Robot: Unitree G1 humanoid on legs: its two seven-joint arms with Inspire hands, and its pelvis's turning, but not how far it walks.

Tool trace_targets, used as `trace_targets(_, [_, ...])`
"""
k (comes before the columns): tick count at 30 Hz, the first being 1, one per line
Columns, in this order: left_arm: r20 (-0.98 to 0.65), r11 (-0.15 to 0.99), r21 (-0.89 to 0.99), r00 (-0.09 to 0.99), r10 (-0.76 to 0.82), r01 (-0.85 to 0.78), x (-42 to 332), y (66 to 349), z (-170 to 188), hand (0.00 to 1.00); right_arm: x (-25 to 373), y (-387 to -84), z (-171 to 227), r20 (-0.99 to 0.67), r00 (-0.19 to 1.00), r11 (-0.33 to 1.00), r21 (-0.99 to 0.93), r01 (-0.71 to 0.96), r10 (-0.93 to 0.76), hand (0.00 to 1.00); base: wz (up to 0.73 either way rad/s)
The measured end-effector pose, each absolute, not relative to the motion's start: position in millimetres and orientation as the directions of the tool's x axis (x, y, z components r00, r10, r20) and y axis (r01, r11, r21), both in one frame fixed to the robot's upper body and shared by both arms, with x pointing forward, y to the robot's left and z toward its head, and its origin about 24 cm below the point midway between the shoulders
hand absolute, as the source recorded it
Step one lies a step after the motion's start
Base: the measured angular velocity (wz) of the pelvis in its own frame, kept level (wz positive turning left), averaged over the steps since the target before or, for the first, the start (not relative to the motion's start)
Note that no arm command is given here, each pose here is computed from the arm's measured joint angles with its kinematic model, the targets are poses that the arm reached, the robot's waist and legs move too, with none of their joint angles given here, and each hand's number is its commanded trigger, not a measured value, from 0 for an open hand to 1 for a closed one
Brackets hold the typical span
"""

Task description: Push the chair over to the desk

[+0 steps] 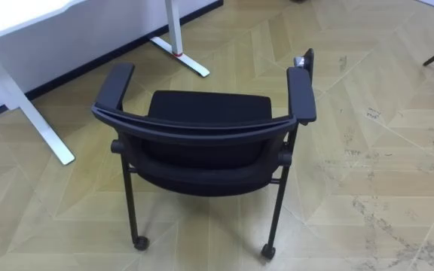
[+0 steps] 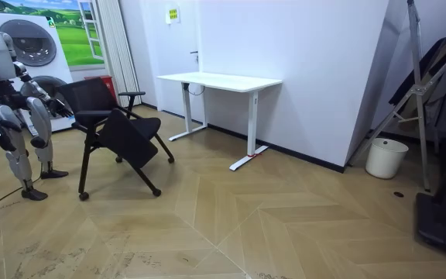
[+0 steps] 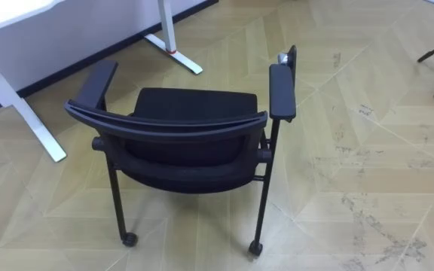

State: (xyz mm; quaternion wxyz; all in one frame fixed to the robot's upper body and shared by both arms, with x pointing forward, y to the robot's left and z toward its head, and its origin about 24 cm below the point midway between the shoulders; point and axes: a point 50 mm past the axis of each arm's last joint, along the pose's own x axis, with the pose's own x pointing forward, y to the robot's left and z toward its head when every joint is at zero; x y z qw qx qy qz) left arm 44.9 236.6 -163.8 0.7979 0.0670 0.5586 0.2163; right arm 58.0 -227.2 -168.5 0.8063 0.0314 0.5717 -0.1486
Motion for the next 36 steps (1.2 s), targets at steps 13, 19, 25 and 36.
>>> trace_targets(13, [-0.861, 0.898, 0.352, 0.285, 0.421, -0.263, 45.4, 236.7, -163.7, 0.00, 57.6, -228.2, -168.8, -0.935, 0.293, 0.953, -0.113, 0.282, -0.198, 0.00, 0.00])
trace_targets(19, [-0.864, 0.898, 0.354, 0.276, 0.421, -0.262, 43.2, 236.7, -164.2, 0.00, 57.7, -228.2, -168.8, -0.936, 0.293, 0.953, -0.112, 0.282, -0.197, 0.00, 0.00])
trace_targets(25, [-0.864, 0.897, 0.354, 0.275, 0.422, -0.264, 43.1, 236.8, -164.2, 0.00, 57.7, -228.1, -168.8, -0.936, 0.293, 0.953, -0.113, 0.281, -0.197, 0.00, 0.00])
trace_targets(36, [-0.845, 0.848, 0.395, 0.221, 0.486, -0.355, 36.1, 245.2, -162.8, 0.00, 56.8, -228.4, -168.9, -0.936, 0.291, 0.952, -0.114, 0.285, -0.199, 0.00, 0.00])
